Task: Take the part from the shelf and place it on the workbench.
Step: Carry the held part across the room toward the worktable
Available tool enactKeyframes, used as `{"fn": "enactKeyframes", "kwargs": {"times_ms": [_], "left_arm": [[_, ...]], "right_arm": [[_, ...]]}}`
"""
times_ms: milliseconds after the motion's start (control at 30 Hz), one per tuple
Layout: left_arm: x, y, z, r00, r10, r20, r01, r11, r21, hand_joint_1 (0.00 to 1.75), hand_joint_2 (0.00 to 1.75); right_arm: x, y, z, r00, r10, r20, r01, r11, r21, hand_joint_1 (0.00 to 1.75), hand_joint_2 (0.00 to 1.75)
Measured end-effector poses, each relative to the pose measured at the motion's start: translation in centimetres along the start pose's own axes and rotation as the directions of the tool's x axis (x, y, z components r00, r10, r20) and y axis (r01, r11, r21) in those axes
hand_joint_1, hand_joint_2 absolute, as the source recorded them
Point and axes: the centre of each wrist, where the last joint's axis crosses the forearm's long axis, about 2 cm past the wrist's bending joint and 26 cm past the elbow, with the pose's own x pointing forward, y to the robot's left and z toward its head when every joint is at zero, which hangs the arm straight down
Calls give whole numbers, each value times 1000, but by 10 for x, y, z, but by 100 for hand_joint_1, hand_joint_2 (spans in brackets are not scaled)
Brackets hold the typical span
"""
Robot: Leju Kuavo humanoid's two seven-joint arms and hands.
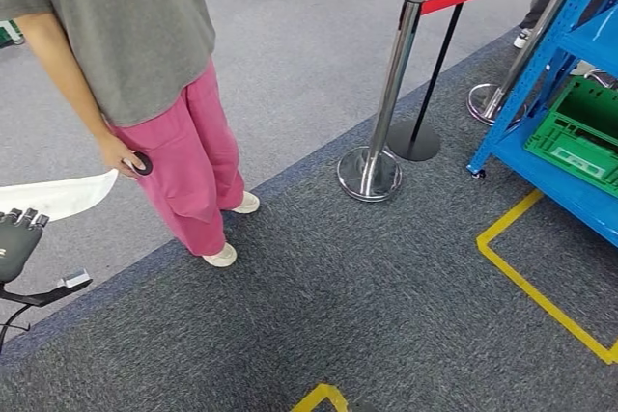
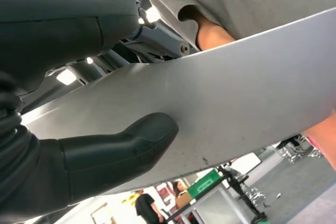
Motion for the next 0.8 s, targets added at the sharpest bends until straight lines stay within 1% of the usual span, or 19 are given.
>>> {"fn": "enactKeyframes", "kwargs": {"times_ms": [67,167,533,733,800], "left_arm": [[-1,-1,1,1000,-3,0,3,1000,-5,175,175],[-3,0,-2,1000,-5,-10,5,1000,0,175,175],[0,1,-9,1000,4,-18,-4,1000,-1,175,175],[-7,4,-15,999,26,-31,-26,1000,10,175,175],[-13,5,-17,998,46,-42,-45,999,17,175,175]], "right_arm": [[0,0,0,1000,0,0,0,1000,-1,0,0],[0,0,0,1000,1,1,-1,1000,-2,0,0],[-2,-1,0,1000,-1,2,1,1000,-6,0,0],[-3,-1,0,1000,-4,-1,4,1000,-9,0,0],[-3,0,1,1000,-7,-4,7,1000,-12,0,0]]}}
